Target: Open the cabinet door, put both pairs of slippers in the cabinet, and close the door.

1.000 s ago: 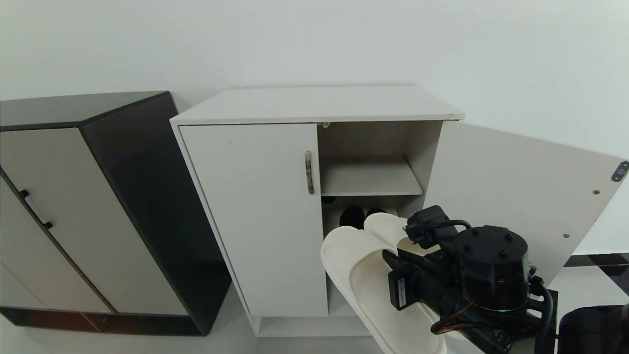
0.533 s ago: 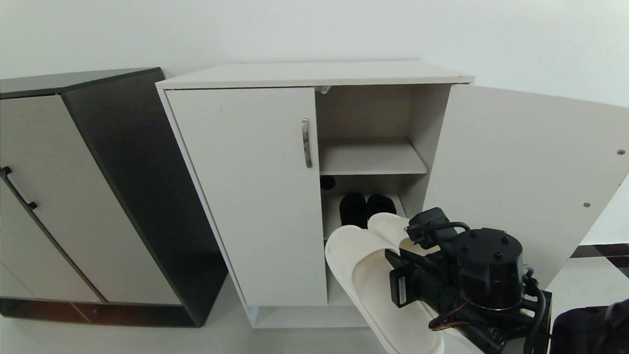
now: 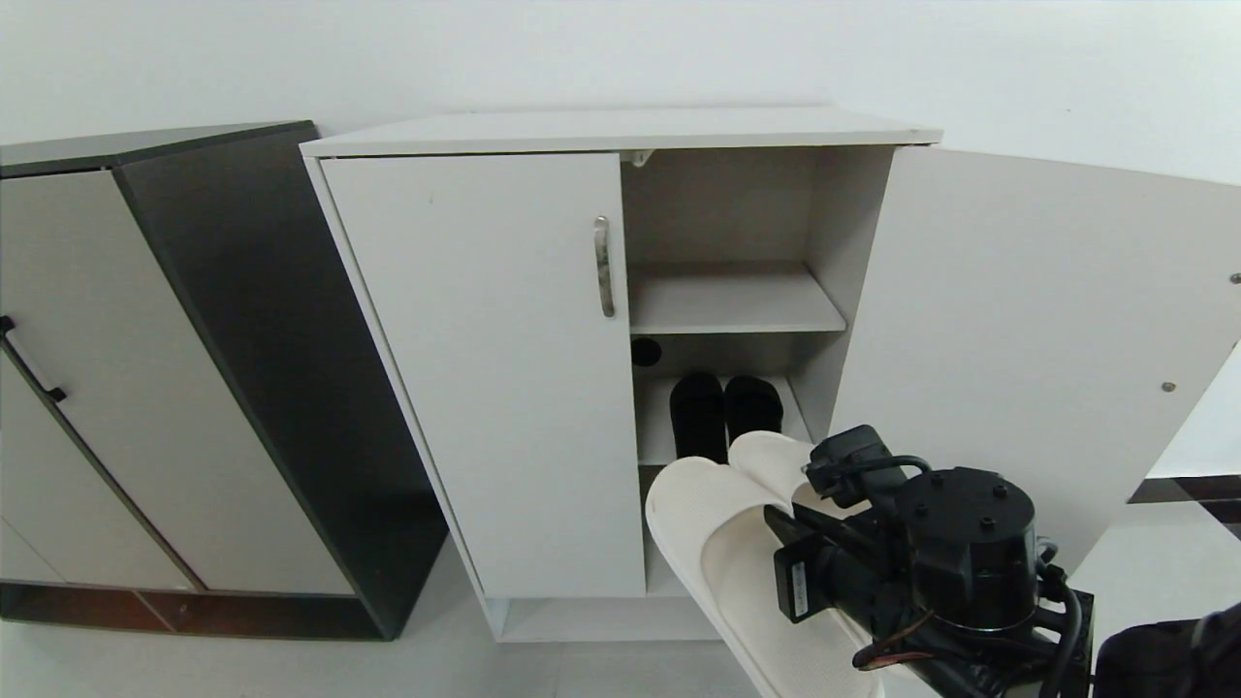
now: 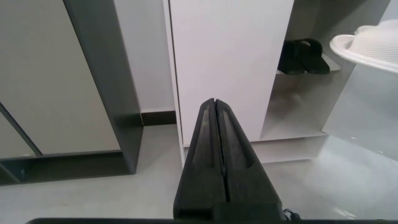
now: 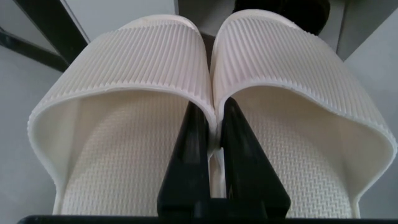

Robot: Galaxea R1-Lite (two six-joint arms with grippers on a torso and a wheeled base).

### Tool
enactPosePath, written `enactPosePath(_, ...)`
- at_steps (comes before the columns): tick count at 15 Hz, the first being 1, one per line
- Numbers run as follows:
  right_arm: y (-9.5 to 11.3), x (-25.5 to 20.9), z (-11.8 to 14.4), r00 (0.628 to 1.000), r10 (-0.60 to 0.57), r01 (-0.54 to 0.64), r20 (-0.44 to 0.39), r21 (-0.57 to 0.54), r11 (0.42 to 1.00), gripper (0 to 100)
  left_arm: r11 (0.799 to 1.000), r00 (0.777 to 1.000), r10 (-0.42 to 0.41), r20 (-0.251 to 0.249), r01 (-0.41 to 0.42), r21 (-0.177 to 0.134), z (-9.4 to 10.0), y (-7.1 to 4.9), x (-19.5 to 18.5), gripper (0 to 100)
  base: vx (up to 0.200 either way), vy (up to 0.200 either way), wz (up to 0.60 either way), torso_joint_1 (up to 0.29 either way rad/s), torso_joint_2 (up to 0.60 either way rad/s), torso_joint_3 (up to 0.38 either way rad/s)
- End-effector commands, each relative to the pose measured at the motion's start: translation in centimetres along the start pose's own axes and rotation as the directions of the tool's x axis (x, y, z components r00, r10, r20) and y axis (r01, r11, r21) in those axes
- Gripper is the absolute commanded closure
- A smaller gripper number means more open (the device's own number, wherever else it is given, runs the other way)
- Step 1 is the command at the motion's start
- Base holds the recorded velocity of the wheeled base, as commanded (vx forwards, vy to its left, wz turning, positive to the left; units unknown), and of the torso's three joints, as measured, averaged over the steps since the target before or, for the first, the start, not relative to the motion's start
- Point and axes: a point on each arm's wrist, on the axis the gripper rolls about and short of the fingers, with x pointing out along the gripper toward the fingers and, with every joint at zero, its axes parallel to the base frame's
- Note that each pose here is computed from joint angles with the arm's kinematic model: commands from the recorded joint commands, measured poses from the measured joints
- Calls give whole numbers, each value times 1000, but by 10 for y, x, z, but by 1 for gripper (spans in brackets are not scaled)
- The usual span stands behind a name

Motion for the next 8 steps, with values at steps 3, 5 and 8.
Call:
enactPosePath(3,5,16,9,991,-122,124,45,-33,992,100,1000,1000,0,0,0,0,0,0,0,100,0,0,0,0,0,0)
enactPosePath(5,9,25,18,977,-209,210,32,-19,978,100,1000,1000,0,0,0,2,0,0,0,100,0,0,0,0,0,0)
enactPosePath(8,17,20,49,963,-269,270,-28,37,962,100,1000,1000,0,0,0,3,0,0,0,100,0,0,0,0,0,0)
